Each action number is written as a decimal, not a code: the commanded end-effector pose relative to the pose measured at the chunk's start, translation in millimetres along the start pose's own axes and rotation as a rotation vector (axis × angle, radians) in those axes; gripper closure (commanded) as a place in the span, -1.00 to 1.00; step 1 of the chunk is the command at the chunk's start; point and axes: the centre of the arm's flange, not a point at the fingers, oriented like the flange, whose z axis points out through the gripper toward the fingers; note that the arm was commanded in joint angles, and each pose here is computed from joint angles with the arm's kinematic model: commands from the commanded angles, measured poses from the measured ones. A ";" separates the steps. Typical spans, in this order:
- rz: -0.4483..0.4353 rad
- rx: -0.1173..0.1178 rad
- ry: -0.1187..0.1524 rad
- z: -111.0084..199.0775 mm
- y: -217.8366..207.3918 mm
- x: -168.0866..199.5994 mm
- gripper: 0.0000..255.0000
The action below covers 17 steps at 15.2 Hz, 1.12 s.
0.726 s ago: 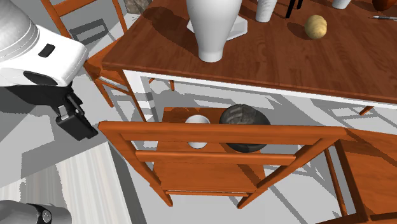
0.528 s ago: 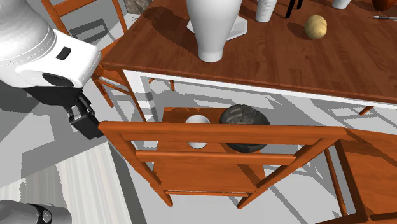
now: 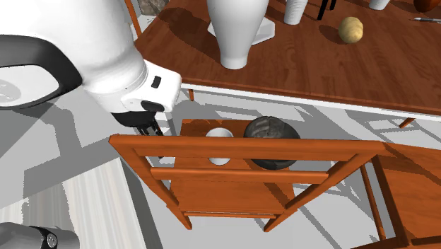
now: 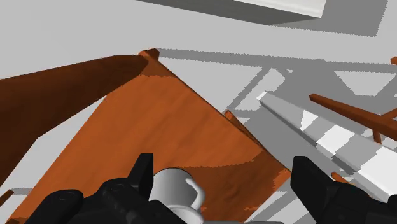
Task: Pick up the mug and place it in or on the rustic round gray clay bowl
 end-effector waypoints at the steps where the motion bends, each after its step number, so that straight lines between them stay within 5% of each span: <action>1: -0.002 -0.006 0.003 16.9 9.9 18.7 -1.00; 17: -0.014 -0.032 0.018 120.9 76.7 157.1 -1.00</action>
